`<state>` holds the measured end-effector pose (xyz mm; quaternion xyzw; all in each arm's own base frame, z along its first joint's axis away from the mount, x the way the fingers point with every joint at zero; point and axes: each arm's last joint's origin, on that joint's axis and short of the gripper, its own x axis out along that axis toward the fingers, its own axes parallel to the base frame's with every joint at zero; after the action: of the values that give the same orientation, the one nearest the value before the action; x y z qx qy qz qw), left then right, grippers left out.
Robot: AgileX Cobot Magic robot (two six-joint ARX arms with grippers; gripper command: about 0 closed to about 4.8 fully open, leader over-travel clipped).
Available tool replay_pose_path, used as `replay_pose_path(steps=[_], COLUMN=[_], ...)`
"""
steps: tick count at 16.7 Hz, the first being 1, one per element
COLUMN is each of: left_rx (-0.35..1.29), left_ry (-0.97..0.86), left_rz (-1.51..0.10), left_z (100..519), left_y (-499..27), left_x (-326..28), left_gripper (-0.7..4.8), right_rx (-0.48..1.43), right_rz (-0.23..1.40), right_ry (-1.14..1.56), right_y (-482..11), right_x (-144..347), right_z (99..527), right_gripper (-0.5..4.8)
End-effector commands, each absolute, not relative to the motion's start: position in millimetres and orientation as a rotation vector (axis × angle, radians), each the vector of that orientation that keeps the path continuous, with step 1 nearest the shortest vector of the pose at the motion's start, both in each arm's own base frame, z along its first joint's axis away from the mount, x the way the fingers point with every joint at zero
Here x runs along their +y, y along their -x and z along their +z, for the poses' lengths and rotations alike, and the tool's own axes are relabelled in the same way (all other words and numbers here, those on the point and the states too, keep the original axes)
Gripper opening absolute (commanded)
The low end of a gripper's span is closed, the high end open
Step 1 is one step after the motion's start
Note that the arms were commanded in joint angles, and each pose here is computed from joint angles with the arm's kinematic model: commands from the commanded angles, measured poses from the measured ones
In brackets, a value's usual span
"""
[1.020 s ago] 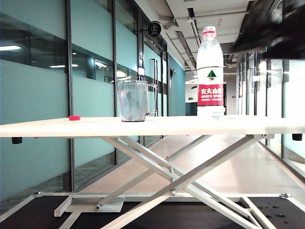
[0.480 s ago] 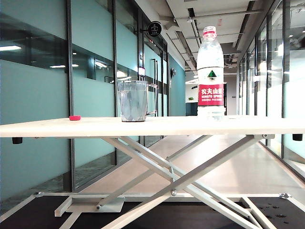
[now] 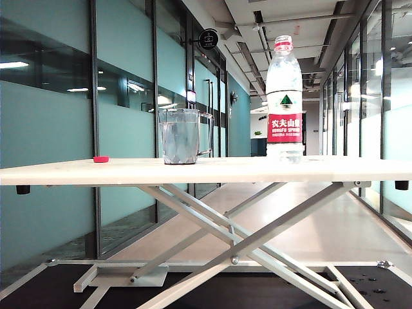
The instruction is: Pick up the mineral water bottle on the table and pour water into the mug until it's half full.
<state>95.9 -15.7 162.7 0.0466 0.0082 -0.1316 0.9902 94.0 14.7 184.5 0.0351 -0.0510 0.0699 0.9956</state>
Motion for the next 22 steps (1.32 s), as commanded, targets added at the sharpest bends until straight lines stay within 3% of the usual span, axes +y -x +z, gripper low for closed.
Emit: replay_pose_path(steps=[1, 6, 12, 22], left_rx=[-0.01, -0.053, -0.098, -0.148], left_ry=[-0.12, -0.208, -0.224, -0.221], left_rz=[-0.262, -0.213, -0.129, -0.129], left_z=[165, 169, 174, 179], left_y=[-96, -96, -96, -96], left_x=[-16, -14, -12, -12], left_gripper=[-0.05, -0.05, -0.05, -0.05], right_rx=[-0.027, -0.096, -0.143, -0.158], right_rz=[0.108, -0.001, -0.032, -0.036], right_ry=[-0.053, 0.009, 0.018, 0.018], right_y=[-96, -96, -96, -96], right_x=[14, 7, -1, -2], right_z=[168, 174, 179, 180], right_gripper=[-0.05, -0.06, -0.05, -0.05])
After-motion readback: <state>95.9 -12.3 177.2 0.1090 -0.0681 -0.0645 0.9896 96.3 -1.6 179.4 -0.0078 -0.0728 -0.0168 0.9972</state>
